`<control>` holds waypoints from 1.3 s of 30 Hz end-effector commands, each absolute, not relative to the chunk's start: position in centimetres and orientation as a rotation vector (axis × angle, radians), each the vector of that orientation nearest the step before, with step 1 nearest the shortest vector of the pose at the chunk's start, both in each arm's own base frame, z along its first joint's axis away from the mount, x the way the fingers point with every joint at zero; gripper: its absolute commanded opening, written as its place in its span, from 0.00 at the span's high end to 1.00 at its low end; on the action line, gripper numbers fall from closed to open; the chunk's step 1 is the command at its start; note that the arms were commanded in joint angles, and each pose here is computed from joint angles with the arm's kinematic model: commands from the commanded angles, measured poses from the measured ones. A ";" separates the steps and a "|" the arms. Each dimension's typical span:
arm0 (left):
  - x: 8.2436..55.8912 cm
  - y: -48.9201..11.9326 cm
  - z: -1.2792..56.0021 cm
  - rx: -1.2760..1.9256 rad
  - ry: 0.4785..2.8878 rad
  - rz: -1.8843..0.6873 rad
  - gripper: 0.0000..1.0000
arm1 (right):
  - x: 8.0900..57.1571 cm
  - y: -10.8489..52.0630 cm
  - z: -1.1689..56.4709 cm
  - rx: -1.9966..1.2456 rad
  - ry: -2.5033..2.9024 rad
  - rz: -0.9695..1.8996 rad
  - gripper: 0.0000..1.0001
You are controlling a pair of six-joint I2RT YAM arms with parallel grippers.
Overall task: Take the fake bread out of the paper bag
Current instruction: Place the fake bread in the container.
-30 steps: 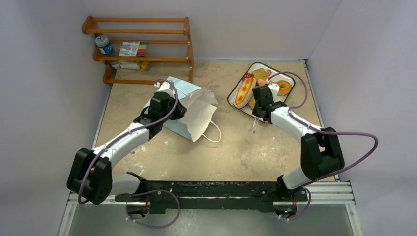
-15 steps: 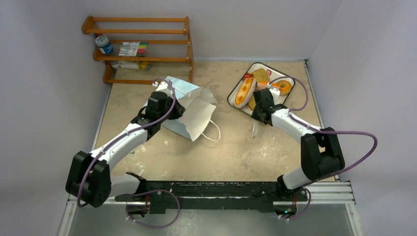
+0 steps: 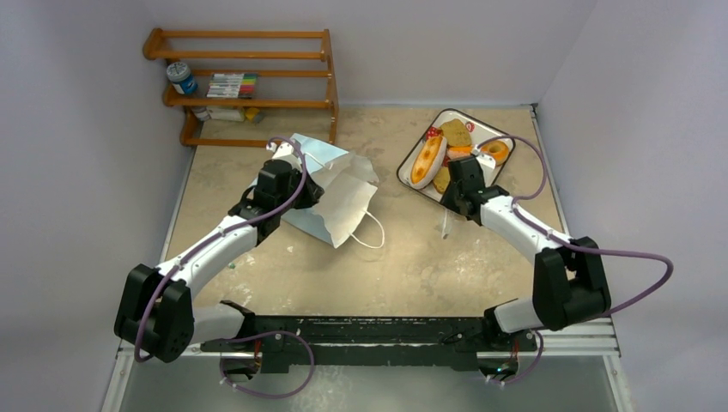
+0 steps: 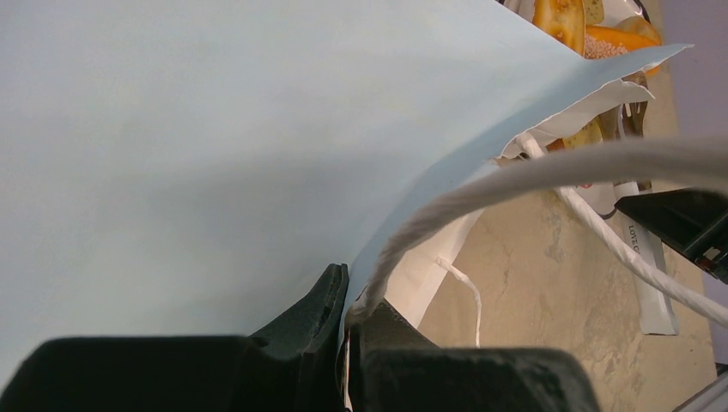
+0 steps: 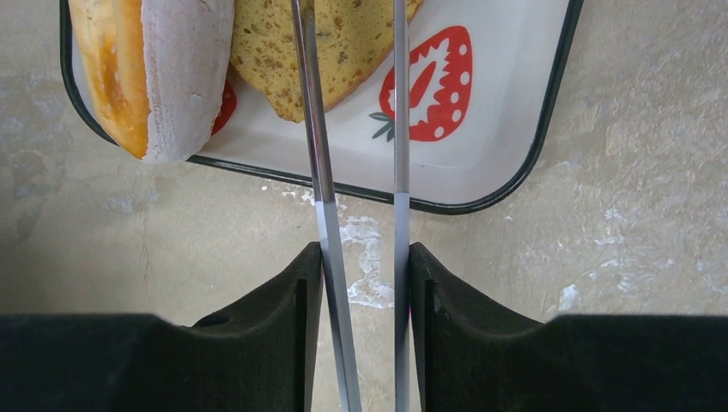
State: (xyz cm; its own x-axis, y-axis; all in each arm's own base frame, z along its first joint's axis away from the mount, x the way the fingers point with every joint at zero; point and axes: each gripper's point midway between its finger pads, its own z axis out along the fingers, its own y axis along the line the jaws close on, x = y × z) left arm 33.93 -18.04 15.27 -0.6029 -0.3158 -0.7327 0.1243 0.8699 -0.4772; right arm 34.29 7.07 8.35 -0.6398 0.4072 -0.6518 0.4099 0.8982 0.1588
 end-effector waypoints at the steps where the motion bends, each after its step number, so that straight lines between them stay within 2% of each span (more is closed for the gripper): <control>1: 34.1 -18.0 17.0 -0.122 2.075 -0.645 1.00 | 34.1 6.6 10.0 0.627 2.274 0.019 0.60; 14: 33.8 -18.3 16.2 -0.110 2.099 -0.660 1.00 | 33.0 6.7 10.7 0.623 2.265 0.057 0.56; 39: 33.3 -18.1 15.7 -0.109 2.110 -0.657 1.00 | 31.5 6.9 13.2 0.616 2.218 0.111 0.55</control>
